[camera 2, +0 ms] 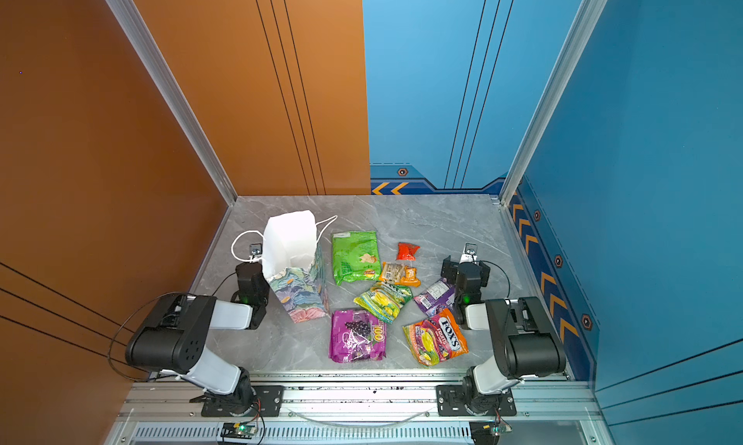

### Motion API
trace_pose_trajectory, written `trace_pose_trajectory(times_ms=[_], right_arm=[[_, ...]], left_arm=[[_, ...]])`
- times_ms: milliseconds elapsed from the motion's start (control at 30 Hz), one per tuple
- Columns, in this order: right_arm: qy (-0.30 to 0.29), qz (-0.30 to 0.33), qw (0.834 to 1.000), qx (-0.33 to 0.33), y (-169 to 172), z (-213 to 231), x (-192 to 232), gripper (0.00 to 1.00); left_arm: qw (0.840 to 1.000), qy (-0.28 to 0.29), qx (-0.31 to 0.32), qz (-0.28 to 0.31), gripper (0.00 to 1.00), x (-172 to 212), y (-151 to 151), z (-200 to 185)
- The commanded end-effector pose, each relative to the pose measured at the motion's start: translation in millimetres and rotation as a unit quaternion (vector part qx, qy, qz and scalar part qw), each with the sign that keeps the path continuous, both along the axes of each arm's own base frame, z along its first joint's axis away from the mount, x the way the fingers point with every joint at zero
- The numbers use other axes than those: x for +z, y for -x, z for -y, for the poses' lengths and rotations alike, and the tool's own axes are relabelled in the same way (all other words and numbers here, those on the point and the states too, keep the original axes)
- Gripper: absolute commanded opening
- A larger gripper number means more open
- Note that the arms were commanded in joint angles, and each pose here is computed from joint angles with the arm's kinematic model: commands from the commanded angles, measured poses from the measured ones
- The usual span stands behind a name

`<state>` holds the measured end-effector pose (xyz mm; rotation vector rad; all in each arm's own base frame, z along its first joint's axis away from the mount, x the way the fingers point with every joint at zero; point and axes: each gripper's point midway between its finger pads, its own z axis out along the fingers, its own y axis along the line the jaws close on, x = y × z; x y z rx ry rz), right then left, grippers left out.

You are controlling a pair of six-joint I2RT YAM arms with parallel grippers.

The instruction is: Place the snacks into the paper bag

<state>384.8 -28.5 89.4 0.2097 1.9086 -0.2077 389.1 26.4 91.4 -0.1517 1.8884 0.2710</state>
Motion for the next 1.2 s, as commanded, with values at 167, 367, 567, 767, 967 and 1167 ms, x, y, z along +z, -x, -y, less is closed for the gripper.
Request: trace_pose_trajectory(times_ms=[167,367,567,767,967,1167], right_arm=[[-0.007,0.002,1.000,0.008,-4,0,4,1.00],[-0.006,0.001,1.000,0.008,-4,0,3,1.00],[-0.003,0.003,1.000,0.009,-4,-2,5,1.00],[0.013,0.018,0.999,0.040,3,-16,14,1.00],[0.008,0.037,0.999,0.012,17,-8,35,1.00],[-0.003,0.034,0.999,-0.005,23,-1,43,1.00]], left_arm=[[1.000,0.001,0.006,0.003,0.98,2,1,-2],[1.000,0.002,0.006,0.004,0.98,3,1,-2],[0.999,-0.019,0.004,0.031,0.98,9,8,6],[0.998,-0.033,0.010,0.061,0.98,18,20,9],[0.993,-0.036,0.024,0.113,0.98,34,41,5],[0.987,-0.021,0.060,0.149,0.98,54,79,-9]])
